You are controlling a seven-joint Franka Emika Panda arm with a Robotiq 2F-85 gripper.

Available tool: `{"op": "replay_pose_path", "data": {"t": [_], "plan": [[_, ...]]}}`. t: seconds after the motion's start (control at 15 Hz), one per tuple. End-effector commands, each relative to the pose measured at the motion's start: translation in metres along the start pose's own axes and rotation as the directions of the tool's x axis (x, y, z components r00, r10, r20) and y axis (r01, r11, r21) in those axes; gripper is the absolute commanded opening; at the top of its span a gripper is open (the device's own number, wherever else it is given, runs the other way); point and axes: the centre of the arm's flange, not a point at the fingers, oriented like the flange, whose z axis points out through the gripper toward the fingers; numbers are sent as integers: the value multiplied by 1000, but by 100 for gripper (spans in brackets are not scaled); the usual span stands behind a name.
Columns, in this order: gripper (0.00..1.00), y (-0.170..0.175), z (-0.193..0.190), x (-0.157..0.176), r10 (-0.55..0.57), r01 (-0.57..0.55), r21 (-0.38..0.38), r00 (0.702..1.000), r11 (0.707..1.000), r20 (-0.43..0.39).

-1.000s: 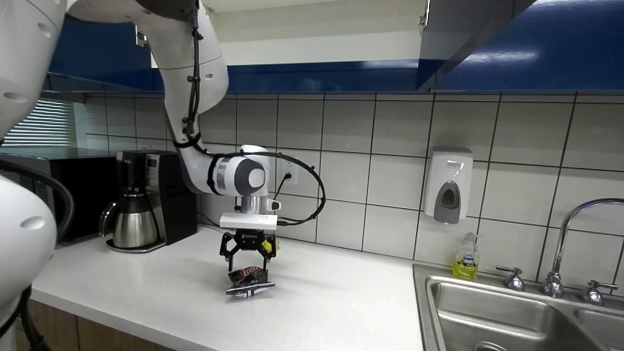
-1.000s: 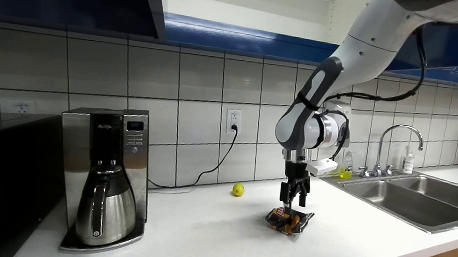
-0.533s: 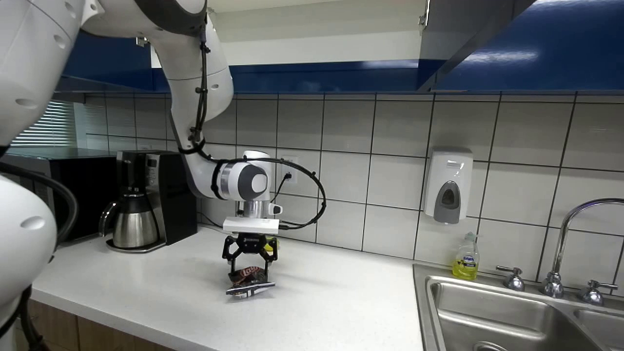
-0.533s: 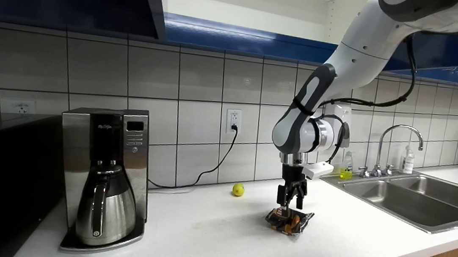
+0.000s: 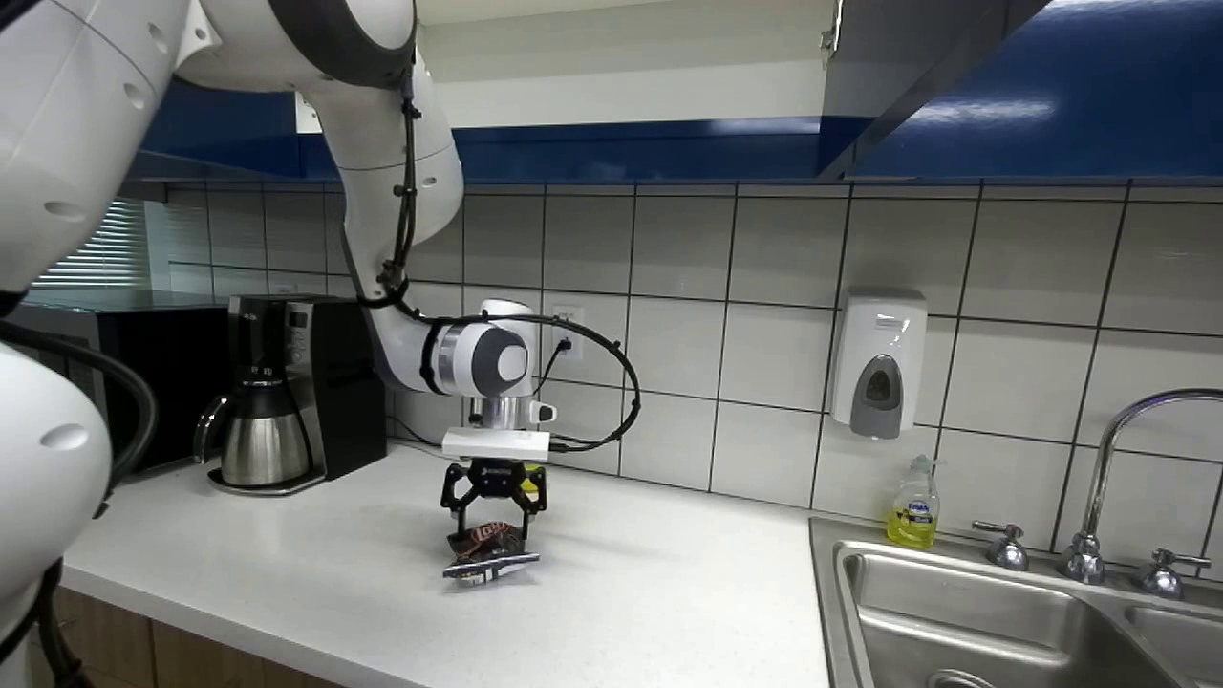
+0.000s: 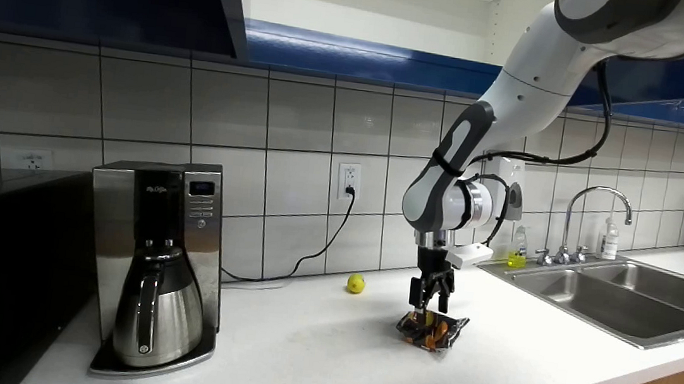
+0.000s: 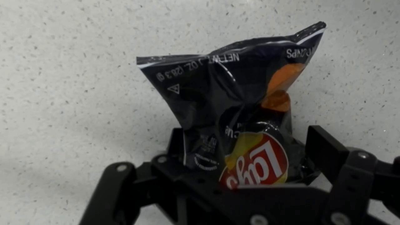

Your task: Put the black packet in the top cabinet

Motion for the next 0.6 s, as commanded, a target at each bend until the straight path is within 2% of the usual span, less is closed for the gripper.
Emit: {"op": "replay_pose_path", "data": {"t": [0.0, 0.13, 0.27, 0.53], "plan": [[100, 4, -1, 11, 15, -15, -1, 1000, 1000, 11], [100, 4, -1, 13, 13, -13, -2, 1000, 1000, 14], [74, 4, 0, 15, 3, -3, -1, 1000, 1000, 15], [42, 1, 2, 19, -4, 4, 0, 1000, 1000, 20]]}}
